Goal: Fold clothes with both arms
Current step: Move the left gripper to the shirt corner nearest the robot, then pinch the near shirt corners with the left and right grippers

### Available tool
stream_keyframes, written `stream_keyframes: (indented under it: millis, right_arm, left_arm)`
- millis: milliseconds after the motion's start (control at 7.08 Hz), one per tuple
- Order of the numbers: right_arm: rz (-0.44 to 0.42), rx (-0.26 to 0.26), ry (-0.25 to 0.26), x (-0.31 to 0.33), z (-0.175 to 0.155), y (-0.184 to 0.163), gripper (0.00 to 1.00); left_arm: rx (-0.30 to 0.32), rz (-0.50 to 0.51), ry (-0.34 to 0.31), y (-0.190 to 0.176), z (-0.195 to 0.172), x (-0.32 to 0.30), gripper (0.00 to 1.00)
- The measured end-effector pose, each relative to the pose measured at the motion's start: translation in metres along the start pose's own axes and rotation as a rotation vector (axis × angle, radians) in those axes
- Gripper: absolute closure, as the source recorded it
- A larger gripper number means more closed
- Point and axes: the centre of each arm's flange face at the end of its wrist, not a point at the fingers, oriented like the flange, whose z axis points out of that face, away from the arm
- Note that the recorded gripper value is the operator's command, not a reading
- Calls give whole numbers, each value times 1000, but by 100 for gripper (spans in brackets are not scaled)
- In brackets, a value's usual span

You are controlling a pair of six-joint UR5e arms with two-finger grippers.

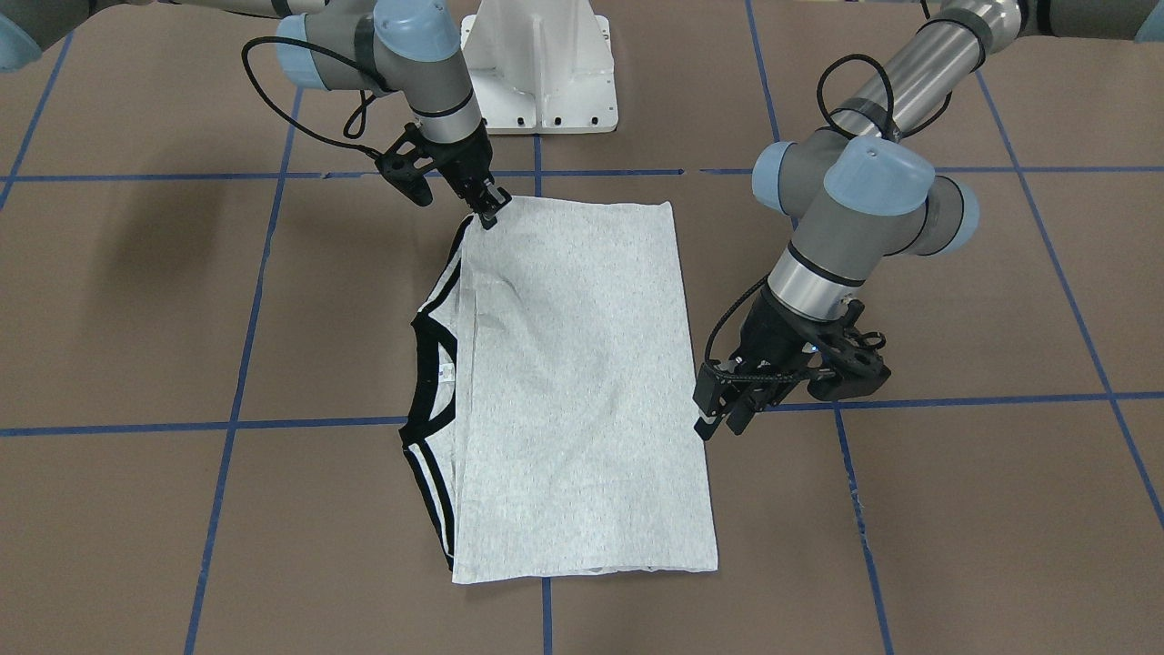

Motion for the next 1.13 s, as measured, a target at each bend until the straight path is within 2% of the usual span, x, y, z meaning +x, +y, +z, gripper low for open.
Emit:
stream_keyframes:
  millis: [282,424,706,847,1130]
  right_arm:
    - [2,-6,-4,1,-5,1,100]
    - [0,-11,-4,2,-6,2,100]
    - [-2,-17,-3,4,-6,4,100]
    - [-2,-18,-3,4,-6,4,100]
    - [-3,-19,-4,4,-6,5,100]
  left_arm:
    - [-55,-104,37,89,-22,-17,45]
    - [-75,-148,28,140,-35,-37,45]
    - [-87,-220,-72,231,-45,-62,45]
    - [-81,-240,-138,263,-46,-70,45]
    - [-66,-255,-227,289,-43,-80,45]
